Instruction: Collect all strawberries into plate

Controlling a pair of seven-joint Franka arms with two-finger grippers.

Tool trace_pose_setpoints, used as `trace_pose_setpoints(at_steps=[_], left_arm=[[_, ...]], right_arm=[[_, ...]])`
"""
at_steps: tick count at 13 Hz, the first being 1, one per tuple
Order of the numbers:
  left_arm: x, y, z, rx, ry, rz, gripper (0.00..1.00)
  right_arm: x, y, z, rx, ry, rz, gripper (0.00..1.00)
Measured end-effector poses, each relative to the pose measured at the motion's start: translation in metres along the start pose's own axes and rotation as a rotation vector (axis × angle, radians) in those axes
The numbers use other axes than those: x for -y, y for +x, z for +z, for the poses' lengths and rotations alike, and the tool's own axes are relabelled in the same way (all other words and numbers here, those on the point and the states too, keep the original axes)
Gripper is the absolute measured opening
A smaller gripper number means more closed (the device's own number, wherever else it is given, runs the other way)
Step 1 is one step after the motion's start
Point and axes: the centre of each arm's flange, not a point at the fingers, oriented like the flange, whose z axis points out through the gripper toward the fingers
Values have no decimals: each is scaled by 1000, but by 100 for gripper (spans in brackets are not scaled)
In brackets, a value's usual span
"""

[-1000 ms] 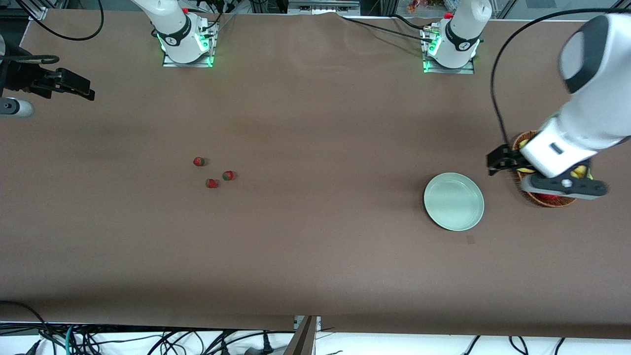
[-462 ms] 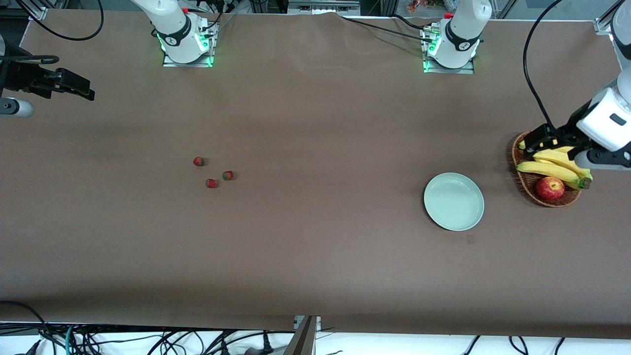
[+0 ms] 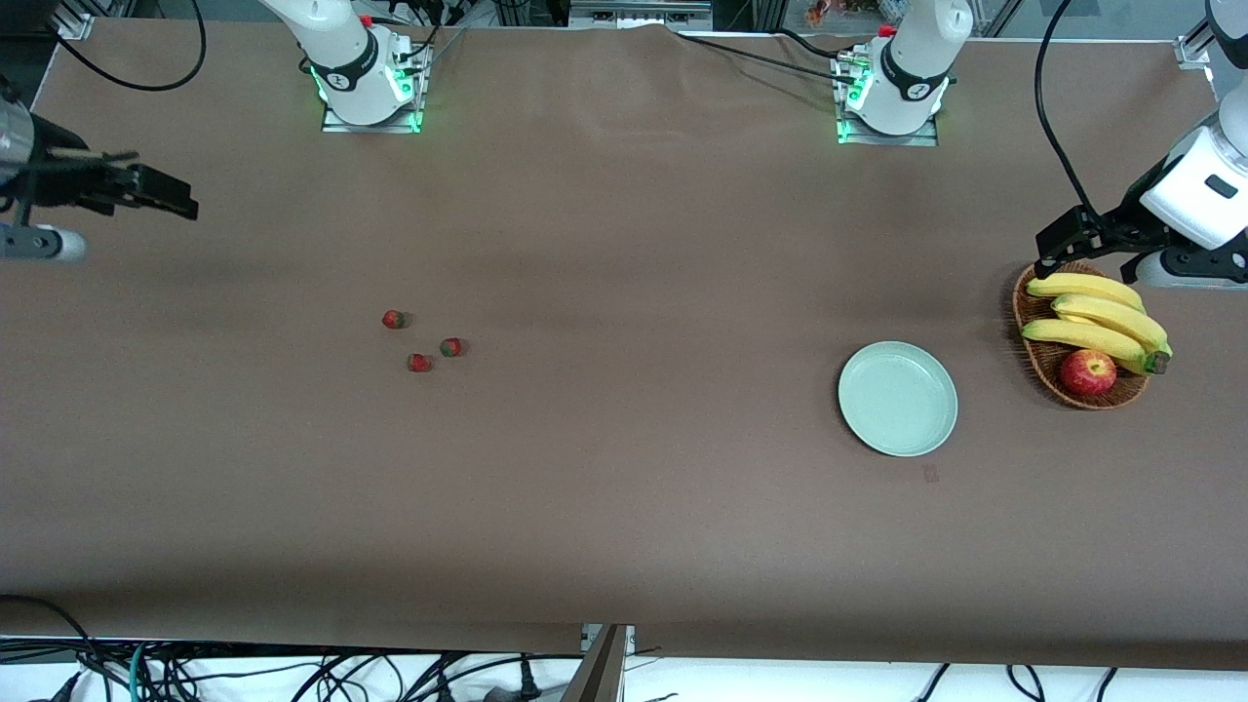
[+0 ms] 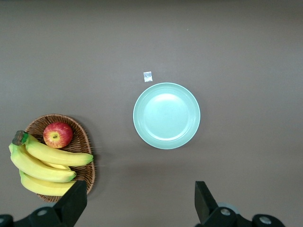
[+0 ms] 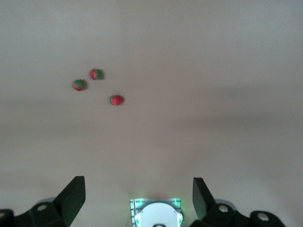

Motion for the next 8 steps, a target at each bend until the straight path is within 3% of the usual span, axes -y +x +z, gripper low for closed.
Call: trace_pose_setpoints(at_steps=[8], left_arm=[[9,0,5,7,1,-16,100]], right_arm=[[69,108,174,125,-49,-84,100]])
